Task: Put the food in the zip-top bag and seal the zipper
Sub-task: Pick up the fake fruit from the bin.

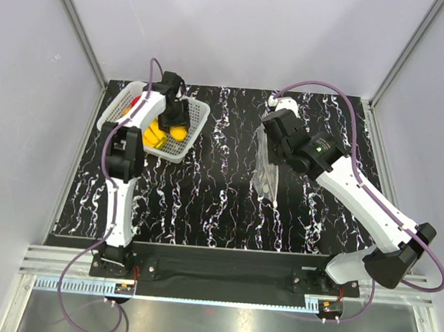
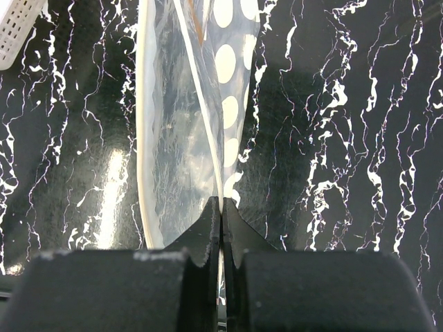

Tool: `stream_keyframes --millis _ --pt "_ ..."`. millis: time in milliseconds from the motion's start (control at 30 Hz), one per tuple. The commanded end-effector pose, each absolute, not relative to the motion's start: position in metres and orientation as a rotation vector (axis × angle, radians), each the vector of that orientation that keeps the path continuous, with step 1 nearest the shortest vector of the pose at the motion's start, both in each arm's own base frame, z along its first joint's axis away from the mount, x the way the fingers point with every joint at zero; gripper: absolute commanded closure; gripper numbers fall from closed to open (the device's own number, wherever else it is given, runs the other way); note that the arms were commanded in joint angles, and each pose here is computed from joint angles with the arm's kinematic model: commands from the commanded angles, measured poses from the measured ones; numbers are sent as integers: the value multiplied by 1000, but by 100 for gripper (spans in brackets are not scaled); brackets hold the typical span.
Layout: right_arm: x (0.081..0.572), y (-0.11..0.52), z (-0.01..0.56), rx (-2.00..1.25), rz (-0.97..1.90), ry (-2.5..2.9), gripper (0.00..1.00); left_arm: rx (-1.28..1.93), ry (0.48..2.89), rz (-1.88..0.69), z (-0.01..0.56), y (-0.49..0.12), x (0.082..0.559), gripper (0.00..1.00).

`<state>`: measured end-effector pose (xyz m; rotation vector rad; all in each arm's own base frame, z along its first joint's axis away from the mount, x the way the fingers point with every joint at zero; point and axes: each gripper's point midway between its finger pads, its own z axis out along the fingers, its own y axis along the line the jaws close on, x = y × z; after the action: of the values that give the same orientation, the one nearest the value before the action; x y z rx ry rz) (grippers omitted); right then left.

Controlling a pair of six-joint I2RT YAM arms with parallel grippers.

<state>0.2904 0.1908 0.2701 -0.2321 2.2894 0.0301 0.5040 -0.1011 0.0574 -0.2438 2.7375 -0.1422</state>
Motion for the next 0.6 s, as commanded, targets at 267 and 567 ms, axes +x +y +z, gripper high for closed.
stream_keyframes --millis 267,567 --pt "289 194 277 -238 56 2272 100 -216 2283 -505 227 -117 479 48" --pt "292 200 277 -226 56 2304 100 -36 1981 -1048 286 -213 371 48"
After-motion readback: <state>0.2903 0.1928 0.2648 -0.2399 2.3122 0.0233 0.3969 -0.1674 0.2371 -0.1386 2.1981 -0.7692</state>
